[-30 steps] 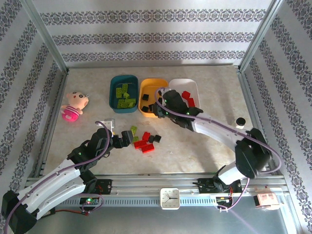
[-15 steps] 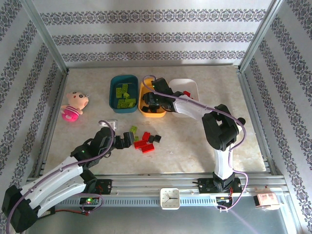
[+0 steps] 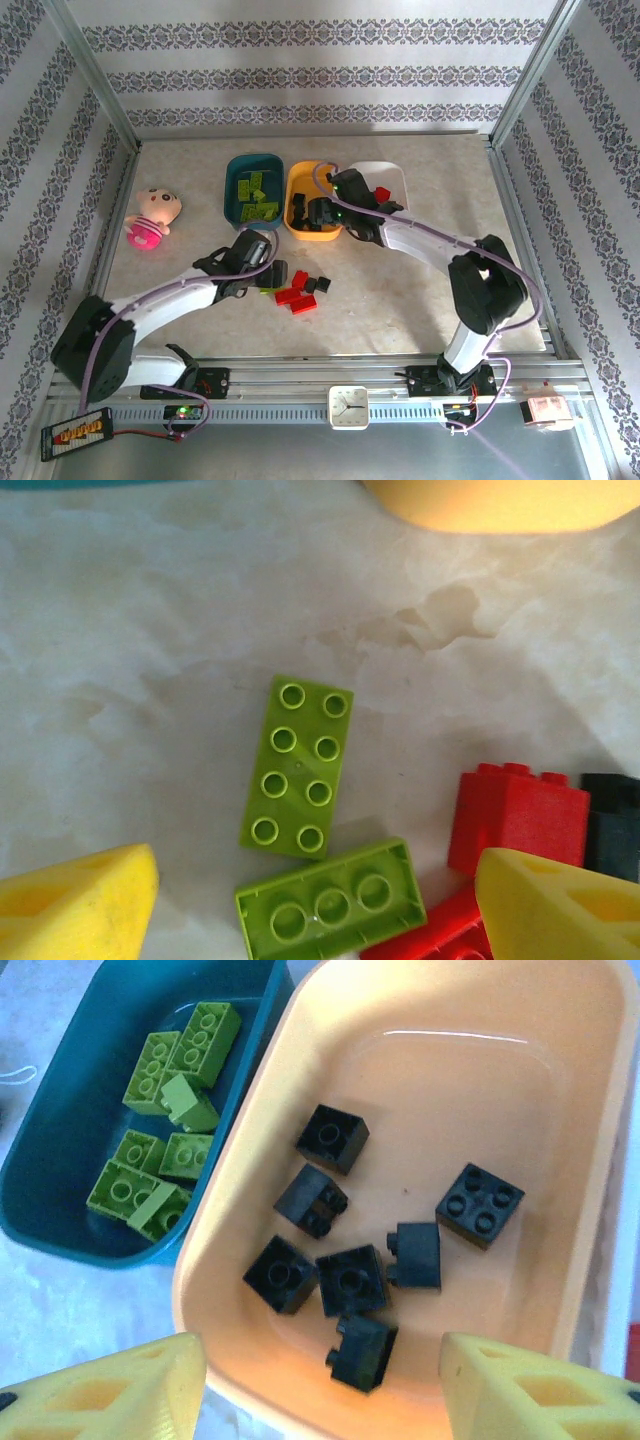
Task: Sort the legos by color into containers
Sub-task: Place the lego in the container, then pick up the lego from the center of the table.
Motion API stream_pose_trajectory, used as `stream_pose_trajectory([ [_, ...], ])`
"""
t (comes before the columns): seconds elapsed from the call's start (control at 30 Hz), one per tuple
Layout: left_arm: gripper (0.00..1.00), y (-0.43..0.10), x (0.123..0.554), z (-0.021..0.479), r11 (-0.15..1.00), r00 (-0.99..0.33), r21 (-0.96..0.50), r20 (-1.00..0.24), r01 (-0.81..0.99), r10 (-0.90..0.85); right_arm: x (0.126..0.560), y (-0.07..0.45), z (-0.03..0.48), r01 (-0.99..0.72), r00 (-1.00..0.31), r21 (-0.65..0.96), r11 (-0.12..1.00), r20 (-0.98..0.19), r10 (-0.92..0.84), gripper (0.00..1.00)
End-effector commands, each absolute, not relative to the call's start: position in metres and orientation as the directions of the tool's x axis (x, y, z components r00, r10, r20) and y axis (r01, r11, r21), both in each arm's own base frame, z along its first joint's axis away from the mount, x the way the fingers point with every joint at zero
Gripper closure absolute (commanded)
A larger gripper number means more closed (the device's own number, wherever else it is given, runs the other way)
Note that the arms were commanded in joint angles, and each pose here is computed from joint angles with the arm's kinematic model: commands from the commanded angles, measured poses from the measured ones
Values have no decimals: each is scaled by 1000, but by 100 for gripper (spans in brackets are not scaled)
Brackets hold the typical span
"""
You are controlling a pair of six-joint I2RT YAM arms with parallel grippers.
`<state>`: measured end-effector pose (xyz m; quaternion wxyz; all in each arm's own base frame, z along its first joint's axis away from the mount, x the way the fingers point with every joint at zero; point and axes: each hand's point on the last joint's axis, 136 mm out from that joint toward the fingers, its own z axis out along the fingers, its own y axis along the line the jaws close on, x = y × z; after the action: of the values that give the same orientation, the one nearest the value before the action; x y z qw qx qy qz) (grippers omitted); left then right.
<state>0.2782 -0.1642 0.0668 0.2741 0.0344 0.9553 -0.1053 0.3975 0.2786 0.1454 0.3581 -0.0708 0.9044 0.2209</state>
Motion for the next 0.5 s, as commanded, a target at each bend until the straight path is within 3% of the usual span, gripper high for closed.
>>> stream_pose_trajectory([
  [0.0, 21, -168, 295, 61, 979, -838, -130, -542, 157, 62, 388, 273, 159, -293, -713, 388, 874, -698, 71, 37],
  [0.23, 30, -167, 316, 41, 989, -851, -28, -514, 147, 112, 364, 264, 170, -304, -695, 419, 855, -712, 102, 37],
  [0.47, 45, -164, 317, 18, 989, -877, 28, -458, 147, 144, 351, 254, 184, -312, -662, 411, 857, -741, 114, 37],
])
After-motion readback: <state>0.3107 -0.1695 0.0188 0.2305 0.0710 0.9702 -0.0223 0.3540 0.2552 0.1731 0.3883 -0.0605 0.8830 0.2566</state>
